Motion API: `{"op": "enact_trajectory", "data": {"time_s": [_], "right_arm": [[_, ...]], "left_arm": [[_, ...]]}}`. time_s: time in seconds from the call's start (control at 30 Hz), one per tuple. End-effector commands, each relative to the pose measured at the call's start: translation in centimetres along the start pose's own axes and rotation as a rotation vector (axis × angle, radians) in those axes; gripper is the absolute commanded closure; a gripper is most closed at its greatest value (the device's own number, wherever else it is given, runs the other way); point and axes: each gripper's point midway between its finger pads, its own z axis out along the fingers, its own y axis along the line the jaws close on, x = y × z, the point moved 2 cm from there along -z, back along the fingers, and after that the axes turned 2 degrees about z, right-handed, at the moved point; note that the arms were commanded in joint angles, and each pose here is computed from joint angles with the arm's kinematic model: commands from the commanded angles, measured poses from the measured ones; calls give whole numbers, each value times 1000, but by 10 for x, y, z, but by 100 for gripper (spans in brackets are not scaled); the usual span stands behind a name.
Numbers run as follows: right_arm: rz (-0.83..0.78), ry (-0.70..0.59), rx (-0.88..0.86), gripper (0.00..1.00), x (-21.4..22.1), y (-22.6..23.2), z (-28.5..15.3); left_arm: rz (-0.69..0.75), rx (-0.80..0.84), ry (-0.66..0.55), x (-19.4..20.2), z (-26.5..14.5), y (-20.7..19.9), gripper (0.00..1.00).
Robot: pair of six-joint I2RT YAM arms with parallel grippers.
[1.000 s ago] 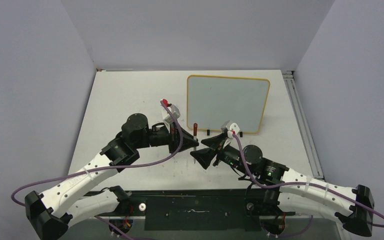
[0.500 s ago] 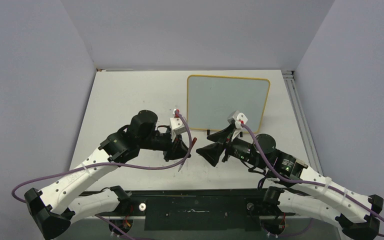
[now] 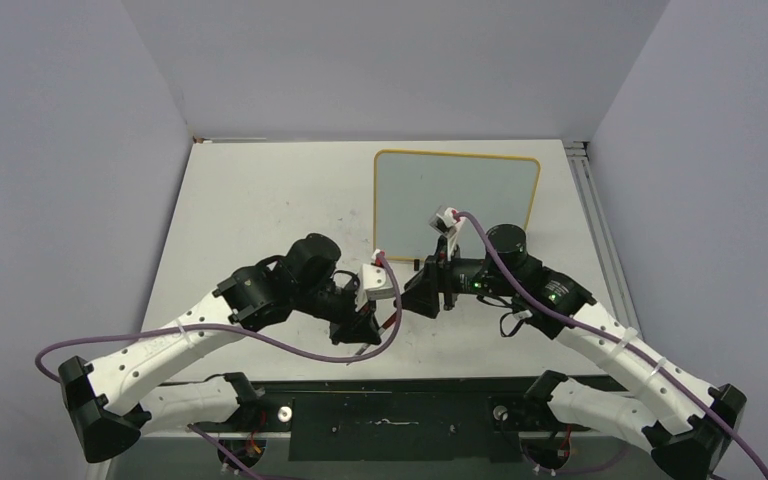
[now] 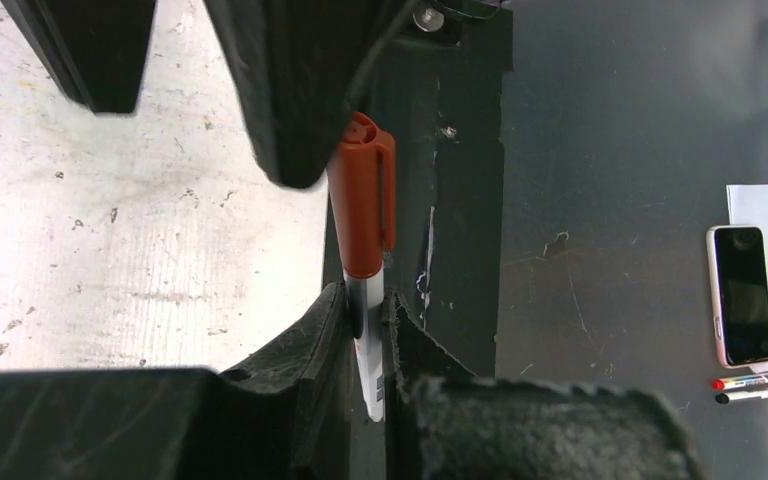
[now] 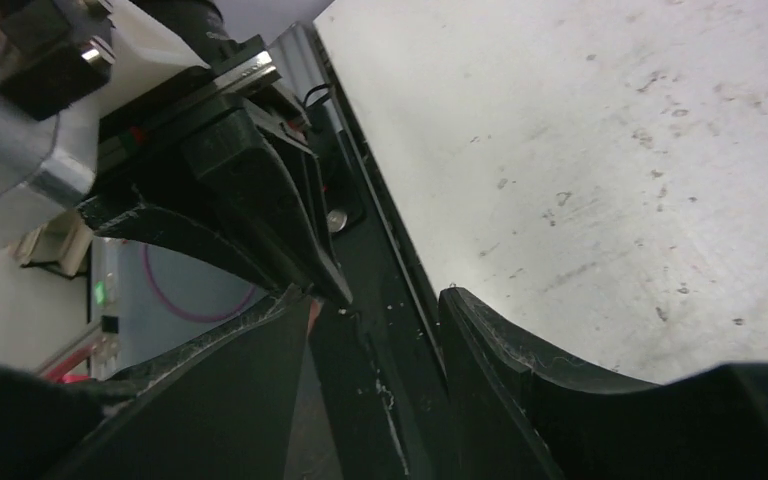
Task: Write a sentence on the whiteboard
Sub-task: Open the whiteboard marker.
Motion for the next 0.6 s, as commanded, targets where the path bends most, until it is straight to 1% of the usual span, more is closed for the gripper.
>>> {"op": "enact_trajectory", "data": {"time_s": [0.0, 0.13, 0.2, 0.3, 0.57], "right_arm": [[16, 29, -184, 49, -3, 29, -1], [73, 42, -209, 50, 5, 29, 2], [94, 55, -198, 52, 9, 26, 4], [131, 84, -182, 59, 16, 21, 8], [187, 126, -174, 66, 24, 14, 16]], "left_arm": [[49, 7, -10, -15, -1, -3, 100], [49, -13, -4, -17, 2, 1, 100], [49, -21, -2, -18, 3, 3, 100], [53, -28, 0, -20, 4, 4, 100], [61, -60, 59, -19, 7, 10, 100]]}}
